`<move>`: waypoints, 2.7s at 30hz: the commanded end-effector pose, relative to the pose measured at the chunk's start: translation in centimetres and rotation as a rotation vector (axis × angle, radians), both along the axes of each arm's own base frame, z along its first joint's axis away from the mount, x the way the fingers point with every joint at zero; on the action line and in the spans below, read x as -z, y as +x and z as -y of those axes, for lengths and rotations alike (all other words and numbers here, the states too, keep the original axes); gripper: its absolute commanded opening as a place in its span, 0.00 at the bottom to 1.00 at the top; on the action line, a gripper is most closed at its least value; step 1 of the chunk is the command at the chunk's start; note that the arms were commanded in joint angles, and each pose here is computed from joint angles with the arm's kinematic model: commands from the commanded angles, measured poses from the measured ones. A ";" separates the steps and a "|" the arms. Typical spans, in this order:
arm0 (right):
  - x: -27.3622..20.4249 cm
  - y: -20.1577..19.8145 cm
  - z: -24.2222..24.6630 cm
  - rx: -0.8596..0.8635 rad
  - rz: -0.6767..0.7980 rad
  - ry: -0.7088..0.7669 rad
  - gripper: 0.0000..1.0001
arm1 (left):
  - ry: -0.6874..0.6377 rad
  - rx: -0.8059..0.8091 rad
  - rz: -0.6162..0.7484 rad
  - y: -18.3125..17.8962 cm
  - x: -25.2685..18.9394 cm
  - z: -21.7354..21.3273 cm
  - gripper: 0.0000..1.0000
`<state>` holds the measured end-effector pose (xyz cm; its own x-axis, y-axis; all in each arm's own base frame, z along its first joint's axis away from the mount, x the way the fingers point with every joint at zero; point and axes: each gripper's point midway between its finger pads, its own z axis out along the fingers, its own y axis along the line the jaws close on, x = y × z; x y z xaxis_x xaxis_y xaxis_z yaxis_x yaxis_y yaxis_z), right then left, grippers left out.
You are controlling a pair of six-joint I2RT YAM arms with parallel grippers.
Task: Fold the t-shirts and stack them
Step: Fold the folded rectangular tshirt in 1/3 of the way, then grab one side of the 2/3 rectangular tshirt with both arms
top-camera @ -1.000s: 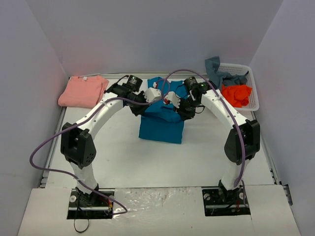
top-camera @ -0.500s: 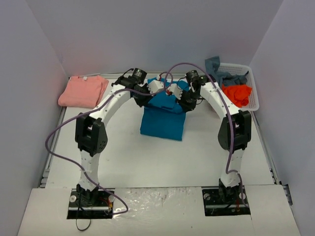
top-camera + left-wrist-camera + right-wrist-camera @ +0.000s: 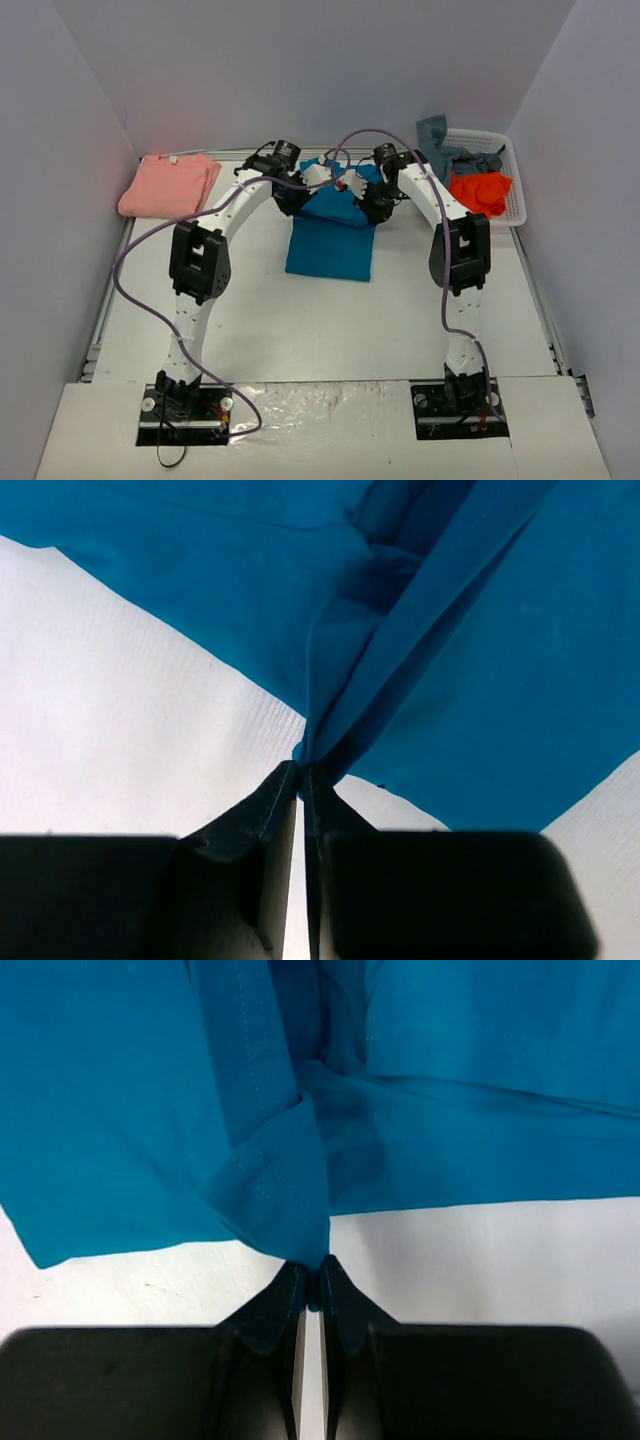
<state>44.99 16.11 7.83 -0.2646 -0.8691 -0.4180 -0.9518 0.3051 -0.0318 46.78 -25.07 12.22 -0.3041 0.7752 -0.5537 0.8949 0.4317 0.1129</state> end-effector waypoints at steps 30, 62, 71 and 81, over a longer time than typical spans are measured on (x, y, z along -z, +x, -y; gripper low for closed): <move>-3.3 -9.1 2.8 0.253 -0.077 0.094 0.49 | -0.067 0.077 0.126 -11.0 -1.6 -2.9 0.16; 2.9 -14.9 5.0 0.297 -0.285 0.104 0.56 | -0.044 0.233 -0.009 -13.3 5.9 -1.0 0.19; 3.5 -15.0 5.3 0.295 -0.294 0.087 0.57 | 0.016 0.251 -0.052 -13.0 7.4 -1.4 0.20; 4.1 -15.2 5.8 0.303 -0.301 0.055 0.58 | 0.040 0.287 -0.101 -14.0 7.6 -1.9 0.22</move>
